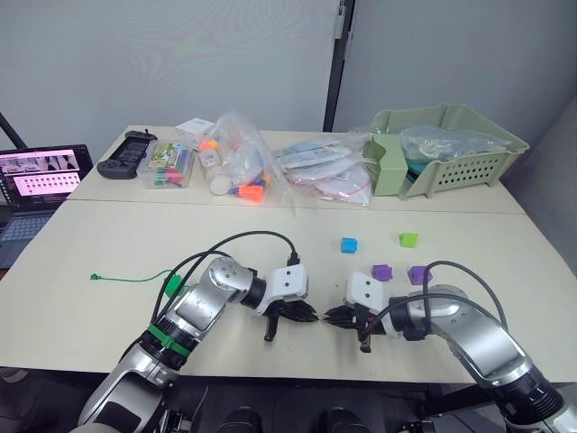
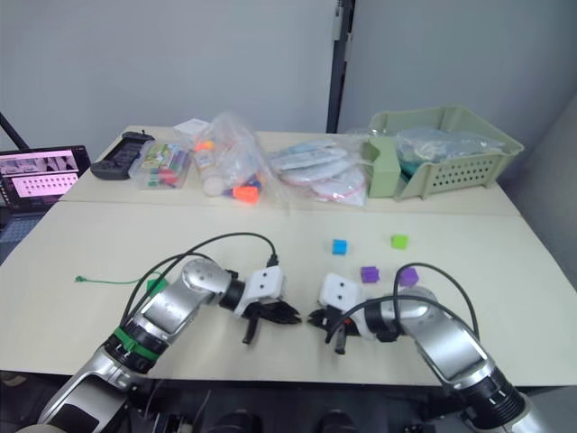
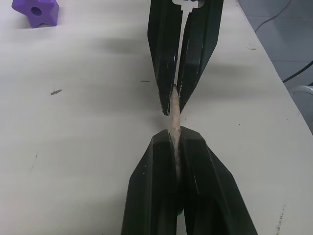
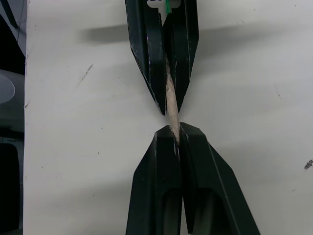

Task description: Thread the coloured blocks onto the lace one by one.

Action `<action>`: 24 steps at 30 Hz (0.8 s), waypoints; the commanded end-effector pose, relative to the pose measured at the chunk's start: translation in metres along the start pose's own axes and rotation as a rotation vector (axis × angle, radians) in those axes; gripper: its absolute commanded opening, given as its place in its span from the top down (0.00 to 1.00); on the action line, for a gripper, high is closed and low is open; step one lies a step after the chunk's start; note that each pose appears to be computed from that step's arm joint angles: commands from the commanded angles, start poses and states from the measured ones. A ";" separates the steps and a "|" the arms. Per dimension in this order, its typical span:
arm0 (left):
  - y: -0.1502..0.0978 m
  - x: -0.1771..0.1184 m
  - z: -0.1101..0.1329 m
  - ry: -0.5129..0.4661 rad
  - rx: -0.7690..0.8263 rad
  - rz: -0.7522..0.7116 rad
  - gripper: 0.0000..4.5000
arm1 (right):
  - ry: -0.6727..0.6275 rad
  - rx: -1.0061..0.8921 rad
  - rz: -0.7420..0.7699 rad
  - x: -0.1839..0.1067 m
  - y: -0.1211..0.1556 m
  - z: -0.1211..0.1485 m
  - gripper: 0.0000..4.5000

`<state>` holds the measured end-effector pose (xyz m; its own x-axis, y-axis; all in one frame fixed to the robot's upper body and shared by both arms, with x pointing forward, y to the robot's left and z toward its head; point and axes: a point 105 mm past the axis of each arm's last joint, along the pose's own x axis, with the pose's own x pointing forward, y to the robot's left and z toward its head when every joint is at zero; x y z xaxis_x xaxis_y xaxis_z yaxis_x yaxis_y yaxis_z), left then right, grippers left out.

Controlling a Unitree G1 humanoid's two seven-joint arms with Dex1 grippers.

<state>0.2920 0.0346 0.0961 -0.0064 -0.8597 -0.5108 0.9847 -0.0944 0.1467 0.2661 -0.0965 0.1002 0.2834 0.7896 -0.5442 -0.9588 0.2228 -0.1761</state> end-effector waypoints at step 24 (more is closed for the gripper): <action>-0.001 -0.016 0.006 0.001 0.008 0.024 1.00 | -0.142 0.546 -1.136 -0.106 -0.003 -0.058 0.20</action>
<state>0.2925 0.0509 0.0970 0.0217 -0.8458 -0.5331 0.9898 -0.0567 0.1304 0.2334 -0.2064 0.0916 0.9425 0.1317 -0.3071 -0.1533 0.9870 -0.0473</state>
